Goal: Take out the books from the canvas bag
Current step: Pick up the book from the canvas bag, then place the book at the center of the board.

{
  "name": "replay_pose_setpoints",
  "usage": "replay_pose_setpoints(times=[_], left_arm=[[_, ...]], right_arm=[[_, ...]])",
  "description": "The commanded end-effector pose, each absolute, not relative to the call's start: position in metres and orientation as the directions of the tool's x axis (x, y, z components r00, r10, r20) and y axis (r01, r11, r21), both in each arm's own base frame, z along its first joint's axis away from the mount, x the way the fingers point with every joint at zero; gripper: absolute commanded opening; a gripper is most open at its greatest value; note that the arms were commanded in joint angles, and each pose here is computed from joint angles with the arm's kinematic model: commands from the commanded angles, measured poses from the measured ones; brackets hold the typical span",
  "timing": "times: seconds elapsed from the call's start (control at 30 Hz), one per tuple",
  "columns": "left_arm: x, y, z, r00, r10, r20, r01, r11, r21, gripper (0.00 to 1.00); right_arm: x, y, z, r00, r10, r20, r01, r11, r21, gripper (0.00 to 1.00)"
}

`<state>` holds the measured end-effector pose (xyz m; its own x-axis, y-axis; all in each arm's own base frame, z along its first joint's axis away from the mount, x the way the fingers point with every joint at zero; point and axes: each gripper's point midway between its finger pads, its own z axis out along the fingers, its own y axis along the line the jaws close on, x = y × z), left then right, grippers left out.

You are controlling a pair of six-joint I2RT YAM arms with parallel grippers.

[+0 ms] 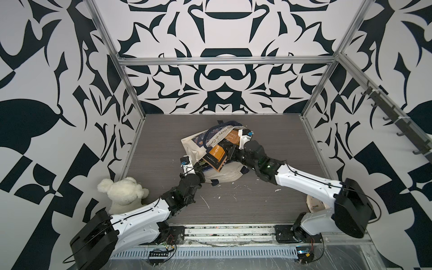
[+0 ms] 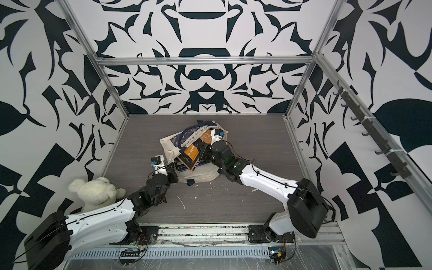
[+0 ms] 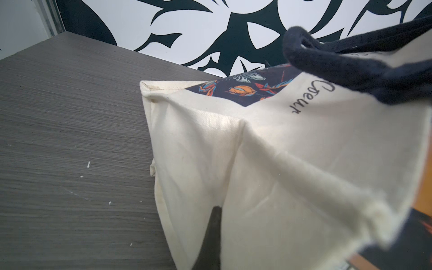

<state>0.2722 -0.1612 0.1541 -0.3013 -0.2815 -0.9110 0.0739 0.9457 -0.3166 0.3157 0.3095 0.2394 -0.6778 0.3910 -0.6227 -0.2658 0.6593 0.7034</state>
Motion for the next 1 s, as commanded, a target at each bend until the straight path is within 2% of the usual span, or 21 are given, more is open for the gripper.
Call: replay_pose_setpoints(times=[0.0,0.23,0.47,0.73,0.97], left_arm=[[0.273,-0.155,0.160,-0.275,-0.300,-0.913,0.048,0.944,-0.325,0.00],[0.272,-0.150,0.163,-0.263,-0.311,-0.914,0.036,0.943,-0.331,0.00],[0.272,-0.152,0.161,-0.272,-0.303,-0.913,0.041,0.944,-0.326,0.00],[0.272,-0.152,0.162,-0.272,-0.304,-0.913,0.044,0.944,-0.327,0.00],[0.271,-0.152,0.163,-0.272,-0.303,-0.913,0.048,0.944,-0.328,0.00]], right_arm=[[0.296,0.292,0.291,-0.606,0.369,-0.705,-0.384,0.640,0.665,0.00],[0.261,0.220,0.340,-0.446,0.403,-0.799,-0.388,0.718,0.578,0.00],[0.248,0.127,0.356,-0.182,0.540,-0.822,-0.197,0.799,0.569,0.00],[0.242,0.057,0.326,0.033,0.601,-0.799,0.042,0.798,0.601,0.00],[0.261,0.045,0.263,0.033,0.671,-0.741,0.166,0.727,0.666,0.00]])
